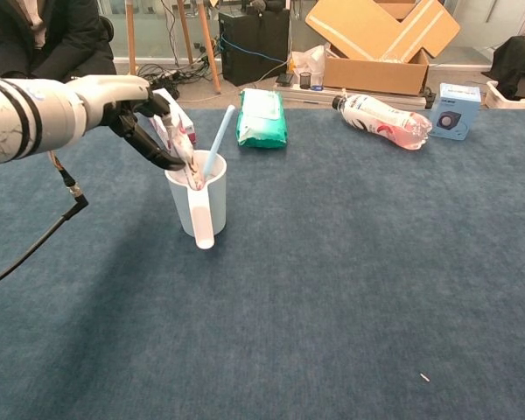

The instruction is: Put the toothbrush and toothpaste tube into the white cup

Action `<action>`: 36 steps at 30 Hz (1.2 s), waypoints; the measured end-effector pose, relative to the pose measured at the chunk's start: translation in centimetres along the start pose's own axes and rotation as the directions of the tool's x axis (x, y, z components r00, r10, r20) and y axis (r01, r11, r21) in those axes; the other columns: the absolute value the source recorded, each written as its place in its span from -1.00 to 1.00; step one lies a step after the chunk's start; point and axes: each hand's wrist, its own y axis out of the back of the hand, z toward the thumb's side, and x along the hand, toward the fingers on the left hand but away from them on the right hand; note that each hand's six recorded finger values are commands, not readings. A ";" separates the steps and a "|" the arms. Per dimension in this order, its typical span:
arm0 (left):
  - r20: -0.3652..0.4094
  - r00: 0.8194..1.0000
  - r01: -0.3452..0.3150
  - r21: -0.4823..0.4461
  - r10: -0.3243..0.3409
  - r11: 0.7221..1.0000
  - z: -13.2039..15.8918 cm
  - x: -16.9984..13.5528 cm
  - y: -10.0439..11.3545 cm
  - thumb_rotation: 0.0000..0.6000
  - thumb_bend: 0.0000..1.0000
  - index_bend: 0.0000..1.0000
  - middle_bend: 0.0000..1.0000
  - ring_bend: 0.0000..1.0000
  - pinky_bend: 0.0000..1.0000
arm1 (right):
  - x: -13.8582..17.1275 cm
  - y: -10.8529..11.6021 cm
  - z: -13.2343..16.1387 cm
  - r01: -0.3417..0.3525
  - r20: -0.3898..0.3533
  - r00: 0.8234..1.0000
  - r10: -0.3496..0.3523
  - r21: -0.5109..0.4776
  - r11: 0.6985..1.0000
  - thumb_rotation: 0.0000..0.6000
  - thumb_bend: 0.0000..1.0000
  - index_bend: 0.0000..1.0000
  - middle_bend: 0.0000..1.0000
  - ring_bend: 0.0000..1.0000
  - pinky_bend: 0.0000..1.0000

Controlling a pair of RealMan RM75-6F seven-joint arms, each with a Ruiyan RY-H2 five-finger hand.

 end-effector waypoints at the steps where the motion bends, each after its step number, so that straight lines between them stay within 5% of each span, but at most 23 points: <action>1: -0.003 1.000 0.002 0.000 -0.002 1.000 -0.1 0.0 -0.1 1.00 -0.42 0.02 -1.00 -1.00 -1.00 | 0.0 0.0 0.0 0.000 -0.001 1.000 0.000 0.000 1.000 1.00 -1.00 -0.91 -0.77 -0.89 -0.15; 9: -0.005 1.000 0.015 0.003 -0.015 1.000 -0.2 0.1 -0.3 1.00 -0.42 -0.08 -1.00 -1.00 -1.00 | 0.0 -0.1 0.1 -0.003 -0.003 1.000 0.004 0.003 1.000 1.00 -1.00 -0.91 -0.77 -0.89 -0.15; 19: 0.004 1.000 0.018 -0.001 -0.018 1.000 -0.5 0.0 -0.1 1.00 -0.42 -0.77 -1.00 -1.00 -1.00 | 0.0 -0.2 0.2 -0.006 -0.004 1.000 0.006 0.006 1.000 1.00 -1.00 -0.91 -0.77 -0.89 -0.15; 36: -0.017 1.000 -0.005 -0.024 0.005 1.000 -2.4 -2.3 2.4 1.00 -0.42 -0.87 -1.00 -1.00 -1.00 | -0.1 -0.4 0.3 -0.011 -0.003 1.000 0.011 0.015 1.000 1.00 -1.00 -0.91 -0.77 -0.89 -0.15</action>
